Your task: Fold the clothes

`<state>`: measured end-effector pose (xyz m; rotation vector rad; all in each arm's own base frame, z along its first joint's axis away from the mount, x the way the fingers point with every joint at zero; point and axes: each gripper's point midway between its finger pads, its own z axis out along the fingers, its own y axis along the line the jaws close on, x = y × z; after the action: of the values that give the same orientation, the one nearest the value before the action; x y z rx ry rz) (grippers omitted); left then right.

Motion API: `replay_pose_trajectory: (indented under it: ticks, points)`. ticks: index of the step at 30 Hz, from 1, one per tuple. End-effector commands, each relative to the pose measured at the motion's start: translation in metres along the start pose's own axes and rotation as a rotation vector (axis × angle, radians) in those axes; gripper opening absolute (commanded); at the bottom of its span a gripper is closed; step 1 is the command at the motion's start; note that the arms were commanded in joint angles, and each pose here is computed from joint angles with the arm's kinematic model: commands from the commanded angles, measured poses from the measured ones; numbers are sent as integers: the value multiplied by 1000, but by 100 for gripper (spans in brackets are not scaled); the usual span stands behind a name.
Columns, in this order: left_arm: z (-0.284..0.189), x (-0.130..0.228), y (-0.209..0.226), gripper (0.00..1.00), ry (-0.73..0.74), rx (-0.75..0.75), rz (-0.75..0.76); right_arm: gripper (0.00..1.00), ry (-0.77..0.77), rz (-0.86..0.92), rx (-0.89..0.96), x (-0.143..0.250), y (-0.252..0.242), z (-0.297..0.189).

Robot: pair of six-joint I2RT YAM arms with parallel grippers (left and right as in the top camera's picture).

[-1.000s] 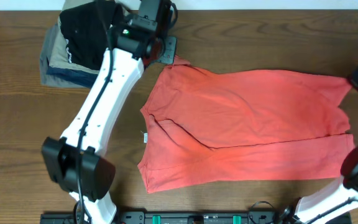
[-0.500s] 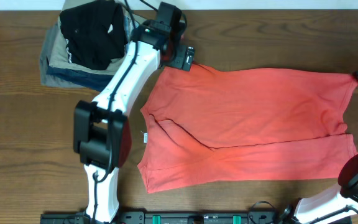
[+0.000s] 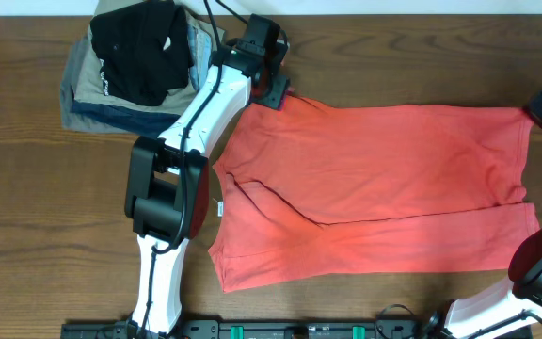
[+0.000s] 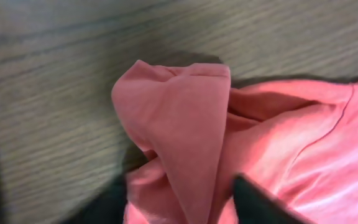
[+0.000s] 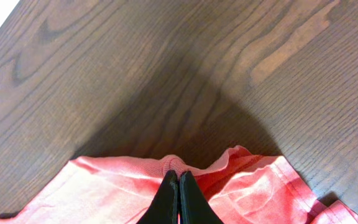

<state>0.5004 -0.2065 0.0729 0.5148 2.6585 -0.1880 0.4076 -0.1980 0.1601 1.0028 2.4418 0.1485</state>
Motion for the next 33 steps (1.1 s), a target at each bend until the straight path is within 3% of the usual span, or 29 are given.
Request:
replay_pose_trajectory:
  ticks: [1,2,11,24,33]
  points:
    - [4,2,1,19,8,8,10,1,-9,-17,-8,-2,5,-2]
    - [4,3,1,6,8,8,10,1,-9,-17,-8,-2,5,-2]
    - [-2,7,1,6,27,8,1,1,-11,-24,-4,-3,5,-2]
    - [-85,19,-5,6,55,6,-114,1,-9,-24,-4,-2,5,-2]
    - [-110,63,-6,6,221,-9,-169,1,-13,-3,7,-5,-5,-4]
